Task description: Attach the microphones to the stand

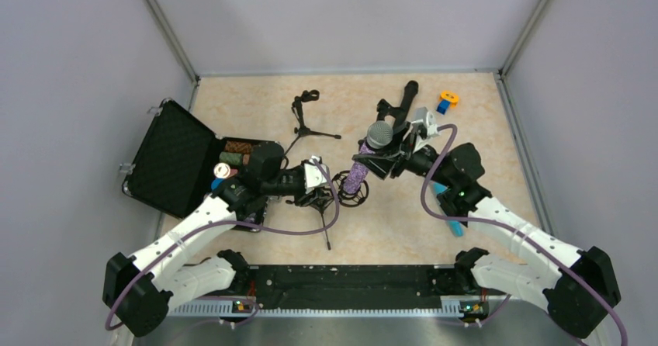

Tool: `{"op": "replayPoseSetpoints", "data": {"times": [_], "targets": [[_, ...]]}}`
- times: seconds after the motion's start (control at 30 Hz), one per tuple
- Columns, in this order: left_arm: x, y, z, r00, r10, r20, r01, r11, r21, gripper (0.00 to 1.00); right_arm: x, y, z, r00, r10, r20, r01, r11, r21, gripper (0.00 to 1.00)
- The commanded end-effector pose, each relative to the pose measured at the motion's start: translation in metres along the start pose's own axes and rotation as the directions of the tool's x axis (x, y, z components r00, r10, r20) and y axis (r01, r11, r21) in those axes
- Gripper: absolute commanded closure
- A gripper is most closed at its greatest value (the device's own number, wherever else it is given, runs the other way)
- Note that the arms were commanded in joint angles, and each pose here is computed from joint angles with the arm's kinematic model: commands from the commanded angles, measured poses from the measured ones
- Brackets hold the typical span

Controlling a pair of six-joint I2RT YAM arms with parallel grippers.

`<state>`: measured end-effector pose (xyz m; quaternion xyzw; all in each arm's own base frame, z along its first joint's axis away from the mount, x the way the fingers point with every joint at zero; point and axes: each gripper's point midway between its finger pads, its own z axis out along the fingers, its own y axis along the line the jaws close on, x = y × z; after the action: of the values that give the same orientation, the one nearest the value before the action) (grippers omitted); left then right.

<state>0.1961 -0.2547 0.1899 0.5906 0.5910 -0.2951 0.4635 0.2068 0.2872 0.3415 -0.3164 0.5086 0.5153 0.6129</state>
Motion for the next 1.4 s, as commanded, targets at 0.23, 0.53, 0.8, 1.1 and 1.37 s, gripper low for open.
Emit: {"op": "replayPoseSetpoints", "data": {"times": [0.23,0.53,0.8,1.1,1.37], "targets": [[-0.018,0.004,0.000,0.999,0.030,0.042,-0.031,1.000,0.005,0.53,-0.002,-0.017,0.009,1.000,0.012,0.005,-0.013,0.996,0.084,1.00],[-0.017,0.004,-0.001,0.999,0.033,0.040,-0.033,0.999,0.003,0.54,0.002,-0.029,0.018,1.000,-0.013,-0.004,0.013,0.990,0.138,1.00],[-0.016,0.004,0.000,0.999,0.032,0.038,-0.032,0.999,0.007,0.56,-0.001,-0.026,0.009,0.992,-0.083,0.099,0.068,0.987,0.143,1.00],[-0.016,0.004,0.000,0.999,0.032,0.037,-0.033,0.999,0.006,0.58,0.019,-0.025,0.007,0.991,-0.106,0.086,0.090,0.980,0.177,1.00],[-0.017,0.004,-0.001,0.999,0.035,0.039,-0.036,0.999,0.004,0.59,0.024,-0.013,0.001,0.975,-0.195,0.103,0.177,0.971,0.162,1.00]]}}
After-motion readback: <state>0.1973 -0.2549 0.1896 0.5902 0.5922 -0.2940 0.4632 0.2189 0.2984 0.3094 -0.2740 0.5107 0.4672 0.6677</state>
